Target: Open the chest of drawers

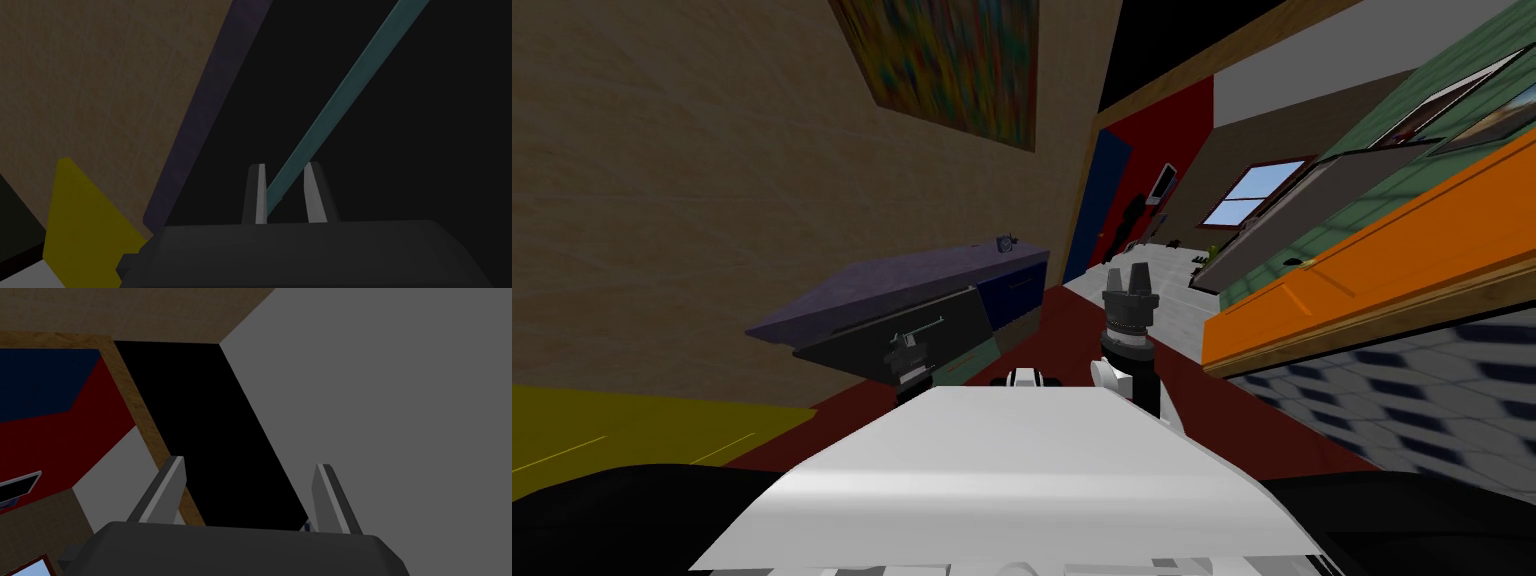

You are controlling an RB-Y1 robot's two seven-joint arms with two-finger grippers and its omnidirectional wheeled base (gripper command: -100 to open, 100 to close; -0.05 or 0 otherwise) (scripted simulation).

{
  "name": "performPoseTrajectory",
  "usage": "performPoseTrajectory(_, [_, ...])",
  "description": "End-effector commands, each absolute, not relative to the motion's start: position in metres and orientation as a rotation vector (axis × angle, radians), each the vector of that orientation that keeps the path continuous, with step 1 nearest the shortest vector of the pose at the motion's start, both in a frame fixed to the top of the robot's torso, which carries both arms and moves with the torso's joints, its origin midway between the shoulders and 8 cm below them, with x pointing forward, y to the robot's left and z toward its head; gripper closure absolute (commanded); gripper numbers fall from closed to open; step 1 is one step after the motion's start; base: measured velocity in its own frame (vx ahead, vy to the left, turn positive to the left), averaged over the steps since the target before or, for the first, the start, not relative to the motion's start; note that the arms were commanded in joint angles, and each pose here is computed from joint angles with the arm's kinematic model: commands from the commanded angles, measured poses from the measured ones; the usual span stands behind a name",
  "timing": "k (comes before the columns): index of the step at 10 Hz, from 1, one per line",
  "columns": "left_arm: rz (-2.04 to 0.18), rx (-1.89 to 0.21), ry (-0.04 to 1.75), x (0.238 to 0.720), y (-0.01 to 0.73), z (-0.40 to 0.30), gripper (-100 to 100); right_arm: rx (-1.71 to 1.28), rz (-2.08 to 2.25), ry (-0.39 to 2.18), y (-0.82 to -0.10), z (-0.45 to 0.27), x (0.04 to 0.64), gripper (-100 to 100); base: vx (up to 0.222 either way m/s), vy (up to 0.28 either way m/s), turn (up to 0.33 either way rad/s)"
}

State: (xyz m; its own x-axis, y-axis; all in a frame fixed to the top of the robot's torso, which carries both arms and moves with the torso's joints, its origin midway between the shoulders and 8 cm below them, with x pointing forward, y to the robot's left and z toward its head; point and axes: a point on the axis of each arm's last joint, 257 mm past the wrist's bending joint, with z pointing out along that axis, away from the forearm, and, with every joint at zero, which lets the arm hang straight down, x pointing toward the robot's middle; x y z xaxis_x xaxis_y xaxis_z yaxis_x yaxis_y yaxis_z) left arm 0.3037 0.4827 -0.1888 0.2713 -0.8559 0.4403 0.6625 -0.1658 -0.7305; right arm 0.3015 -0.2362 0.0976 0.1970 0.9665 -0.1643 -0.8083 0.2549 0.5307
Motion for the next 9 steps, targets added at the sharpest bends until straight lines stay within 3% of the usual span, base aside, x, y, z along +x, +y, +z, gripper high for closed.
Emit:
performPoseTrajectory(1, [-1.357, -1.077, 0.222, 0.296, 0.478, -0.193, 100, 0.363, 1.281, 0.519, -0.236, 0.098, 0.302, 0, -0.014, 0.008, -0.009])
performPoseTrajectory(9, [-1.377, -1.066, 0.259, 0.321, 0.525, -0.196, 100, 0.363, 1.281, 0.519, -0.236, 0.098, 0.302, 0, -0.048, -0.080, -0.008])
